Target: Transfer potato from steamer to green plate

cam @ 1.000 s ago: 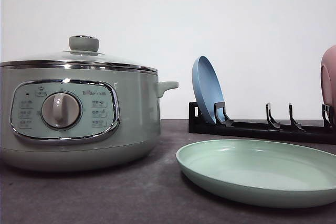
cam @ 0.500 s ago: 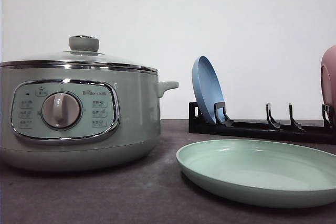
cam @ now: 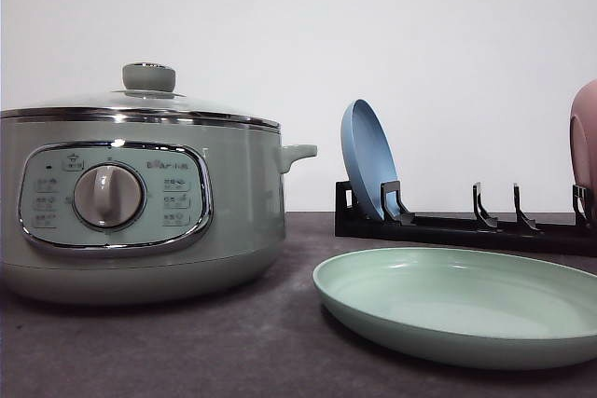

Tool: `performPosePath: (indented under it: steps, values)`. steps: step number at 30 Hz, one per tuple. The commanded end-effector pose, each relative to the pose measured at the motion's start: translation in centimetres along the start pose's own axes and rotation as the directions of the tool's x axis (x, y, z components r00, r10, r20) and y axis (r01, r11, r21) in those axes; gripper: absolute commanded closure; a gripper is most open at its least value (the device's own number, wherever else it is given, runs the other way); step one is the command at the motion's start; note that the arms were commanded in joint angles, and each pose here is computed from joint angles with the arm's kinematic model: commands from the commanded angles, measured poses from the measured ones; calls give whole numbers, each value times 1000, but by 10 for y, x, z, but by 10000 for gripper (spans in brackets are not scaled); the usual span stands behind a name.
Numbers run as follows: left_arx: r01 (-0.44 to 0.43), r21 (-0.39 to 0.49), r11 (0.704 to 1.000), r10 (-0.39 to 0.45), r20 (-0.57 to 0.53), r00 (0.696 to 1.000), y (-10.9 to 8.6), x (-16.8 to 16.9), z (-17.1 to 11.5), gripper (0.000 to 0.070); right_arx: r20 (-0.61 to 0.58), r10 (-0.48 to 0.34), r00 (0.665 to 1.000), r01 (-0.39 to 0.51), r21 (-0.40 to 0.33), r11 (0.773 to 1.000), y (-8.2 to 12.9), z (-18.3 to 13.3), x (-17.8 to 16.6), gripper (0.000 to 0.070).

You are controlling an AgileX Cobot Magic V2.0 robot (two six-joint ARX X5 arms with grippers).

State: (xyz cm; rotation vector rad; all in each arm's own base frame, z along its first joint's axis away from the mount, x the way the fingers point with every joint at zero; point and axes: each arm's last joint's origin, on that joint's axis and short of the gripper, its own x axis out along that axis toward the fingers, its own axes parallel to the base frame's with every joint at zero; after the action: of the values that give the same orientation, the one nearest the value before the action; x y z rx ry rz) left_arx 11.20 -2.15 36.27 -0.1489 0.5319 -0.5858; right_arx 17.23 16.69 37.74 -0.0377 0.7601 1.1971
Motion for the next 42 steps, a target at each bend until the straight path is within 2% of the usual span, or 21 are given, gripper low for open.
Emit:
performPosePath:
  steps: [1,9,14,18,22,30,38,42]
  values:
    - [-4,-11,1000,4,11,1000,0,1,13,122,6,8,1000,-8,-18,1000,2,4,1,462]
    - [-23,15,1000,24,-58,998,2,24,71,115,-1,-1,1000,1,-13,1000,2,4,1,462]
    - [-79,48,996,85,-139,987,1,53,102,115,-6,-2,1000,2,-9,1000,1,3,1,462]
    - [-87,81,993,101,-188,977,-1,79,117,115,-6,-3,1000,3,-10,1000,1,3,1,462]
    - [-104,113,988,129,-245,961,-2,109,119,115,-6,-3,1000,3,-10,1000,1,3,1,462]
    - [-146,181,973,204,-368,907,-1,163,106,116,-6,-7,1000,7,-10,1000,1,3,1,462]
    - [-141,190,971,214,-448,868,4,196,94,116,-6,-8,1000,8,-10,1000,1,3,1,462]
    - [-168,211,963,250,-462,851,4,203,90,116,-6,-8,1000,8,-10,1000,1,3,1,462]
